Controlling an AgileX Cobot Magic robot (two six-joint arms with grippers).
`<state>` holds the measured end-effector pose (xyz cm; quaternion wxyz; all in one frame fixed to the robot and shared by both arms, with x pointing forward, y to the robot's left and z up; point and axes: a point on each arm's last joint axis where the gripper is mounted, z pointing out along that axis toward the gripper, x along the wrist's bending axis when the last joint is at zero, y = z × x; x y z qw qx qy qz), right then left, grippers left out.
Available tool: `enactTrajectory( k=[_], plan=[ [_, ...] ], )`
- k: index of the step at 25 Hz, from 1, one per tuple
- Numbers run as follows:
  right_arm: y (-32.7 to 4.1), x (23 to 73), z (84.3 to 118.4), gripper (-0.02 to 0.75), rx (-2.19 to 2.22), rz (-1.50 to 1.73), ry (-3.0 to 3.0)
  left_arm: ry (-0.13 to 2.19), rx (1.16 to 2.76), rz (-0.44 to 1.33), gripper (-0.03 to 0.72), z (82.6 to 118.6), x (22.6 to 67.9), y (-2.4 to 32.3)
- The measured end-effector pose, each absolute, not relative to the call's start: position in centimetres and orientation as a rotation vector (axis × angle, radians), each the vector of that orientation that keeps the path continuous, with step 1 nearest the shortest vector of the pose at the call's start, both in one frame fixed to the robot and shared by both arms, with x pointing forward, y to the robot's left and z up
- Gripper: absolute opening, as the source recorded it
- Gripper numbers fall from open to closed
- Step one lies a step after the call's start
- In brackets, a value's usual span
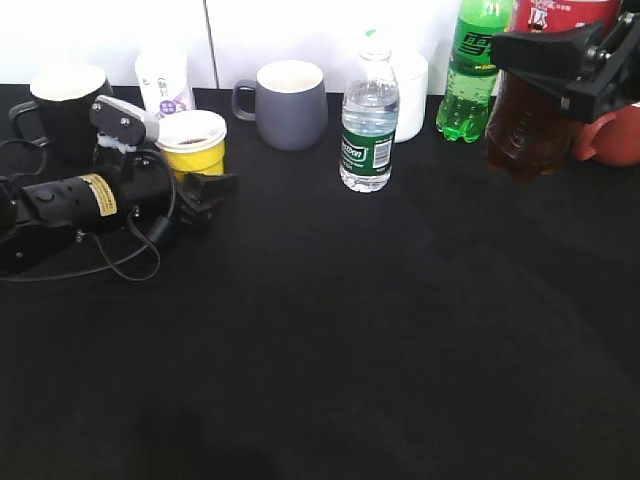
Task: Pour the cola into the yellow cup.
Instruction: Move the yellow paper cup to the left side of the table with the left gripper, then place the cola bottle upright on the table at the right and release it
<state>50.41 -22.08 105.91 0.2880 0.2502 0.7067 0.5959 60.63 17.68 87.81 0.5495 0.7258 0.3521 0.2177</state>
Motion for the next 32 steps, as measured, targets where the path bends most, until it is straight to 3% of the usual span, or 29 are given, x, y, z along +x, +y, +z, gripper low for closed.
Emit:
enactTrajectory(
  k=[2,7,14,22,29,30,32],
  plan=[
    [-22.1,50.4,105.9,0.511,0.668,1.591,1.887,0.834,1.718,0.516,0.540,87.8,60.6,17.7],
    [-22.1,50.4,105.9,0.511,0.668,1.591,1.887,0.864,1.728,0.520,0.617,87.7,60.5,17.9],
    [-23.1,51.6,105.7,0.511,0.824,1.527,1.777,1.014,1.712,0.518,0.623,88.5,56.1,20.9],
    [-24.0,57.5,96.0,0.511,1.044,1.463,1.651,0.938,1.646,0.634,0.596,95.0,50.9,22.2],
    [-24.1,58.2,94.2,0.511,1.084,1.518,1.561,0.942,1.669,0.691,0.591,96.7,50.2,22.7],
    [-24.1,58.2,94.2,0.517,1.085,1.515,1.564,0.942,1.669,0.691,0.591,96.7,50.2,22.7],
    [-24.2,58.1,94.5,0.619,1.098,1.480,1.592,0.933,1.661,0.705,0.591,97.2,50.1,22.7]
  ],
)
